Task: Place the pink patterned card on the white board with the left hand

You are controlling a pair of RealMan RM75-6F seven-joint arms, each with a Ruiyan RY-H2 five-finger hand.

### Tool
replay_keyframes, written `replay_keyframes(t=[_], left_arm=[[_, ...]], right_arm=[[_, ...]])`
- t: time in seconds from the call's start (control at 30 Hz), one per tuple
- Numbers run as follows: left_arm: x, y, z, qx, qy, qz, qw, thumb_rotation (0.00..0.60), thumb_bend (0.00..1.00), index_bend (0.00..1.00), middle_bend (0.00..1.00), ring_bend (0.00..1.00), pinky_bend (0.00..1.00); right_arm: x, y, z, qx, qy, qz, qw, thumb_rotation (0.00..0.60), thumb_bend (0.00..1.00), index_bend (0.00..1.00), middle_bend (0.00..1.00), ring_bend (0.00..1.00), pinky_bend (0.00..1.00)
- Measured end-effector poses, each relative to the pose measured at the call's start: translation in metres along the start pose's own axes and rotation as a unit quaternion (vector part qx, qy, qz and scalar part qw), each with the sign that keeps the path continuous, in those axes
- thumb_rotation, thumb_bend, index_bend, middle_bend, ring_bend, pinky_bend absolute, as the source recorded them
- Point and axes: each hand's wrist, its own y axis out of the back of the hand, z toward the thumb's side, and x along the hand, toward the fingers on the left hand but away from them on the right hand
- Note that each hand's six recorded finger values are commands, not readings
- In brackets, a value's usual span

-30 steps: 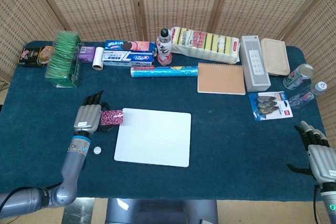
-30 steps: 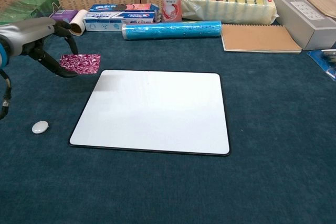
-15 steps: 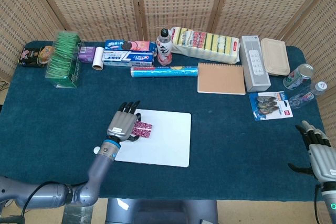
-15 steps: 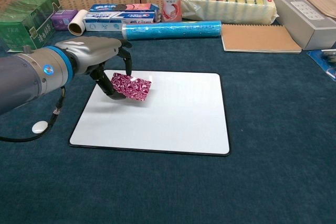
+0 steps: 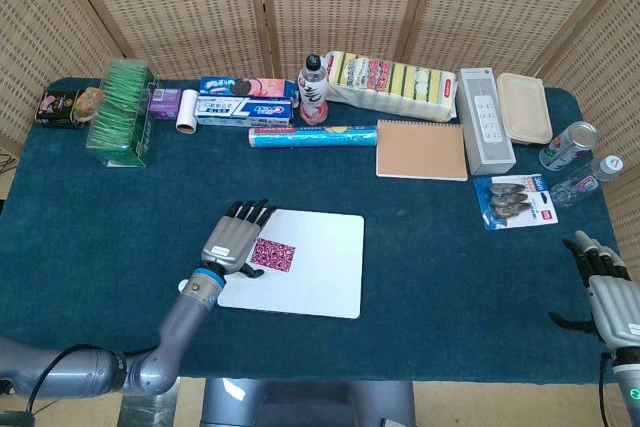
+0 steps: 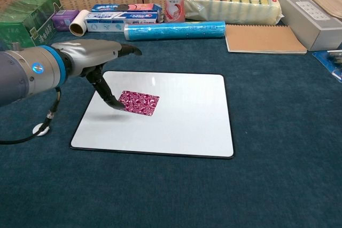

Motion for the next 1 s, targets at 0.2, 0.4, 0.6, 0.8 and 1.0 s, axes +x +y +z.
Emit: replay_keyframes(t=[0.2, 0.4, 0.6, 0.8, 1.0], left_arm=[[-0.022, 0.009, -0.039, 0.011, 0.010, 0.024, 0.9996, 0.600, 0.08, 0.00, 0.00, 0.00, 0.05], [-0.041, -0.004, -0.073, -0.008, 0.019, 0.021, 0.9996, 0.600, 0.10, 0.03, 0.00, 0.00, 0.05], [-0.070, -0.027, -0.100, -0.019, 0.005, 0.019, 0.9996, 0.600, 0.11, 0.05, 0.00, 0.00, 0.05], [-0.106, -0.057, -0.133, -0.032, 0.019, 0.005, 0.9993, 0.600, 0.11, 0.06, 0.00, 0.00, 0.05], [-0.119, -0.065, -0.147, -0.034, 0.023, 0.014, 0.9990, 0.600, 0.13, 0.15, 0.00, 0.00, 0.05]], right_arm=[[0.001, -0.001, 0.002, 0.001, 0.002, 0.001, 1.0000, 0.600, 0.00, 0.03, 0.00, 0.00, 0.00], [0.002, -0.003, 0.004, 0.005, 0.005, 0.004, 1.0000, 0.600, 0.00, 0.03, 0.00, 0.00, 0.00], [0.002, -0.003, 0.003, 0.002, 0.003, 0.003, 1.0000, 0.600, 0.00, 0.03, 0.00, 0.00, 0.00], [0.003, -0.002, 0.004, 0.001, 0.004, 0.001, 1.0000, 0.600, 0.00, 0.03, 0.00, 0.00, 0.00], [0.004, -0.001, 0.004, -0.004, 0.006, 0.002, 1.0000, 0.600, 0.00, 0.03, 0.00, 0.00, 0.00]])
